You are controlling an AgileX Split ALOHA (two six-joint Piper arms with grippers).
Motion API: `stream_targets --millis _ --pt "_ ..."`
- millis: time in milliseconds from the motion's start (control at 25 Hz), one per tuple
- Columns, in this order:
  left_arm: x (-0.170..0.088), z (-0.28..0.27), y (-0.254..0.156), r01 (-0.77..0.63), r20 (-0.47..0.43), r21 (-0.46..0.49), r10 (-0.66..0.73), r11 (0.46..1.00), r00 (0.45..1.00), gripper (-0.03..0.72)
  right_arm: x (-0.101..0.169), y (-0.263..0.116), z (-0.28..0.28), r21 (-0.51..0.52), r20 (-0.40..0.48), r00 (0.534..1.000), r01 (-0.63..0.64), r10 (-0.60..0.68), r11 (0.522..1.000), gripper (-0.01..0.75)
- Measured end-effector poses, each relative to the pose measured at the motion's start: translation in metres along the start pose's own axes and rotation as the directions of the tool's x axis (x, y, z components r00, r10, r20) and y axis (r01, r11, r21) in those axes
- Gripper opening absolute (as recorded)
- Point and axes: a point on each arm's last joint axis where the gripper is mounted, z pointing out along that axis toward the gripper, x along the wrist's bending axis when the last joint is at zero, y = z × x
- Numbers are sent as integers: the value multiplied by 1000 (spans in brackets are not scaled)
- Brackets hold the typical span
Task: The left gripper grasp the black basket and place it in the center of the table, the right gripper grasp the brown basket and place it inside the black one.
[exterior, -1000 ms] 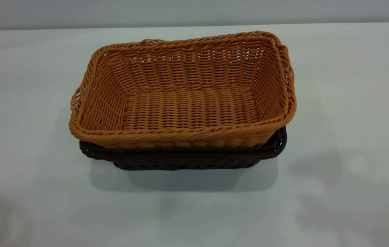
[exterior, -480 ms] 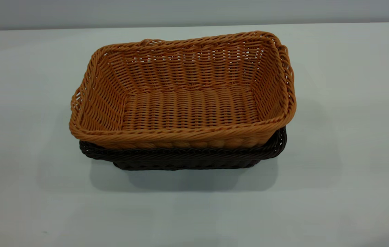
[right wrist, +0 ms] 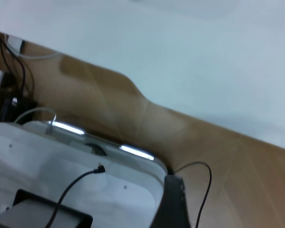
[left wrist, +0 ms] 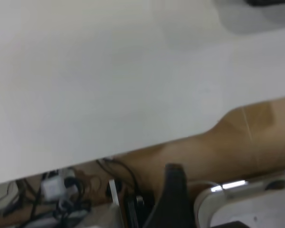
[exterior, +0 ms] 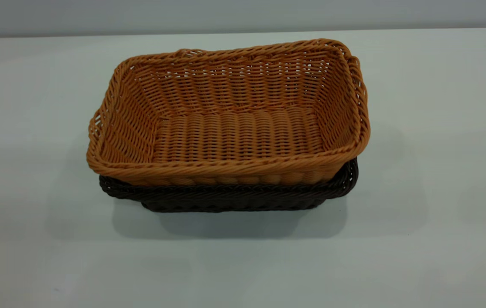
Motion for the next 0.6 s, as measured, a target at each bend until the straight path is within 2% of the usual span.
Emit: stream_targets --millis 120,280,480,600 --pt "0 -4 -4 0 -4 -43 0 999 1000 580 1 -5 -7 -58 -2 1000 3 -3 998 552" --pt "-1 -11 -11 0 -9 -109 -1 994 1000 580 -1 -19 -24 -214 20 999 -37 42 976 552" --pt "-2 -20 -24 3 -22 -212 -7 977 1000 580 2 -50 -46 -457 64 992 -68 109 887 552" --pt "-3 -25 -32 4 -30 -273 -12 962 999 580 6 -67 -52 -560 81 988 -62 129 826 552"
